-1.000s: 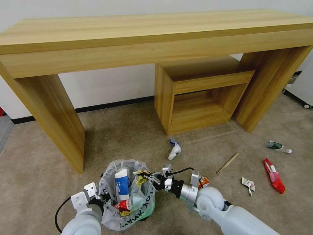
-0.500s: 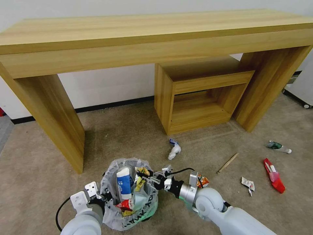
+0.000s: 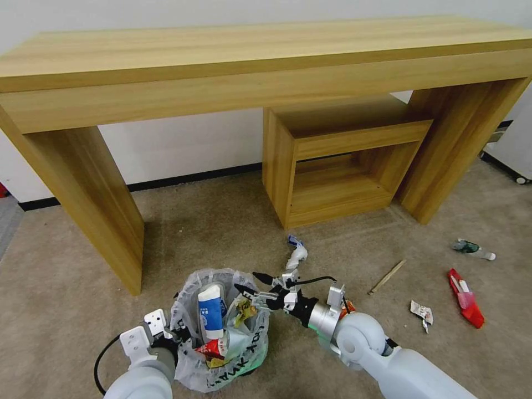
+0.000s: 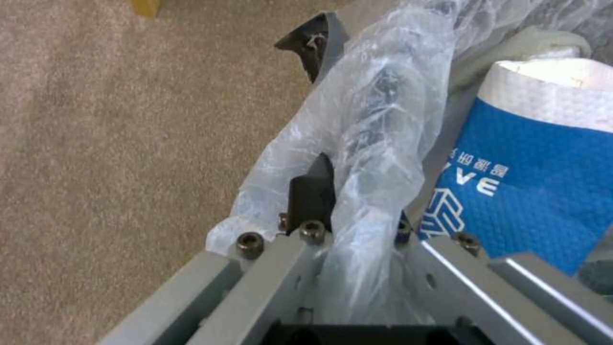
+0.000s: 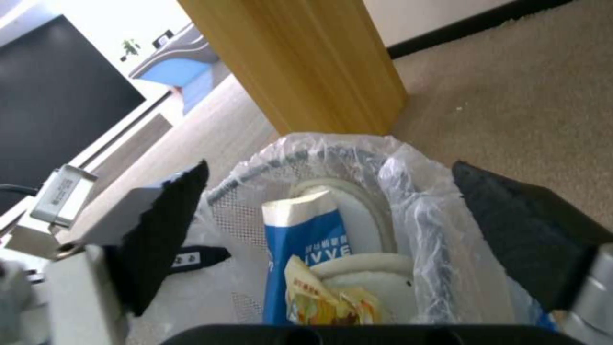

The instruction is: Pick up the trash bin and place the garbage on the floor into it.

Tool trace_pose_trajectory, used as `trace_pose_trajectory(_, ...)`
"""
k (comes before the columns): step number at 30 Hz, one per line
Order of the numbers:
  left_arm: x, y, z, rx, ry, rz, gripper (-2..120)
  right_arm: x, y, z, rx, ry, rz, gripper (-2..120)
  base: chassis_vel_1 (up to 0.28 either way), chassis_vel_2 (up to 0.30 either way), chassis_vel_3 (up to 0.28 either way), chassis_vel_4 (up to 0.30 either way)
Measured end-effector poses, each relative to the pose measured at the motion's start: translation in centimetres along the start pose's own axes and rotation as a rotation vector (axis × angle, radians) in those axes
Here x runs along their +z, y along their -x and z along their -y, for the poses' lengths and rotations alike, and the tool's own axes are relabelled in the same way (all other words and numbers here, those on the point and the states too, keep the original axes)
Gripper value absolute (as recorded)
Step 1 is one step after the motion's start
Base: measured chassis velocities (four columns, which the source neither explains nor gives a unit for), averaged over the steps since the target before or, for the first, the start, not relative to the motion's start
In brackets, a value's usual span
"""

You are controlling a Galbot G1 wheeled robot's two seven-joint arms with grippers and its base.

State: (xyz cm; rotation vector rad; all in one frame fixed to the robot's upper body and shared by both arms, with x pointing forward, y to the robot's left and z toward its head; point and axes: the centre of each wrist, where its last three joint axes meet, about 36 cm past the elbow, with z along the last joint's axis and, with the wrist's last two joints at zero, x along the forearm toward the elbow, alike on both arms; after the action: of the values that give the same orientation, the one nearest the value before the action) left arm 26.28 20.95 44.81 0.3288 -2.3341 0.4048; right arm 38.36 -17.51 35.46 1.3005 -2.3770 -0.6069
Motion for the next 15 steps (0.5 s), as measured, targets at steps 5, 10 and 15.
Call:
trace_pose_trajectory(5, 0.1, 0.0, -0.1, -0.003, 0.0, 0.0, 1, -0.6, 0.2, 0.0, -0.005, -0.004, 0.001, 100, 0.0, 0.0, 0.0, 0.0)
trace_pose_trajectory(10, -0.1, -0.1, -0.1, -0.004, -0.002, 0.005, 1, -1.6, 0.4, -0.3, -0.01, 0.004, 0.026, 100, 0.0, 0.0, 0.0, 0.0)
trace_pose_trajectory(15, -0.2, -0.1, -0.1, -0.003, 0.0, 0.007, 1, -6.4, -0.3, 0.4, 0.035, -0.022, 0.146, 100, 0.0, 0.0, 0.0, 0.0)
